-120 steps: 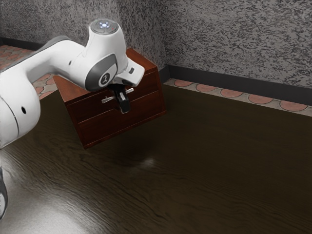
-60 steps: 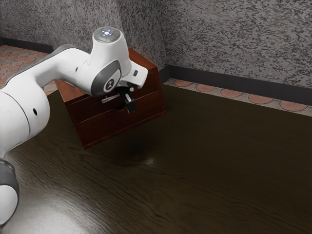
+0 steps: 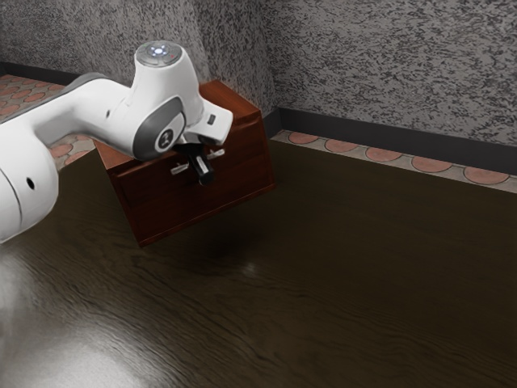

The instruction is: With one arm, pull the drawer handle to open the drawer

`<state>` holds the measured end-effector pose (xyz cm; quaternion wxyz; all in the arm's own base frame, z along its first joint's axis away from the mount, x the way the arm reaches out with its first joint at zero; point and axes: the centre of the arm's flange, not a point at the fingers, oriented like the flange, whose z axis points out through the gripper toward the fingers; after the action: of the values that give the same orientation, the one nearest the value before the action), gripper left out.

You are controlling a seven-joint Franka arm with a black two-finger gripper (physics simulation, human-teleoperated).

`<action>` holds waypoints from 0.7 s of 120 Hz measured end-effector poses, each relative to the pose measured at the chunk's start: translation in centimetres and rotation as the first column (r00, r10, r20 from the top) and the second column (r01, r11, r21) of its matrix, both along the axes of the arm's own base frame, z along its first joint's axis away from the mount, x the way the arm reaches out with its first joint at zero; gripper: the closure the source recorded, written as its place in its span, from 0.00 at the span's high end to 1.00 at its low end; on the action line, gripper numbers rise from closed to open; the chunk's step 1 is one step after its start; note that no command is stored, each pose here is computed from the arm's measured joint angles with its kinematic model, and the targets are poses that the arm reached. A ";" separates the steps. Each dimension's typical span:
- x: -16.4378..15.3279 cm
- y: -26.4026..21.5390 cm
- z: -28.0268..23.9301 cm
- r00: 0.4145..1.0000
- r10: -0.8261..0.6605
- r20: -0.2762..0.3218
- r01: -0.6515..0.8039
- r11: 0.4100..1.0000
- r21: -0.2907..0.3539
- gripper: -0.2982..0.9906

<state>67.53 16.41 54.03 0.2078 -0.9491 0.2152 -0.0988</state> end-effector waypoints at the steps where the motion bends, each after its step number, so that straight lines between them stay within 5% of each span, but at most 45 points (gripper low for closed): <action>1: -0.1 0.0 0.1 1.000 0.000 0.001 0.000 1.000 0.000 0.45; 24: -1.4 -1.5 -0.4 1.000 -0.008 -0.016 0.008 1.000 -0.012 0.53; 39: -2.3 -2.6 0.3 1.000 -0.015 -0.008 0.015 1.000 -0.016 0.43; 84: -4.2 -5.8 0.5 0.999 -0.050 0.009 0.050 0.998 -0.033 0.53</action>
<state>63.35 10.62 54.56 0.1904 -0.9463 0.2363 -0.1113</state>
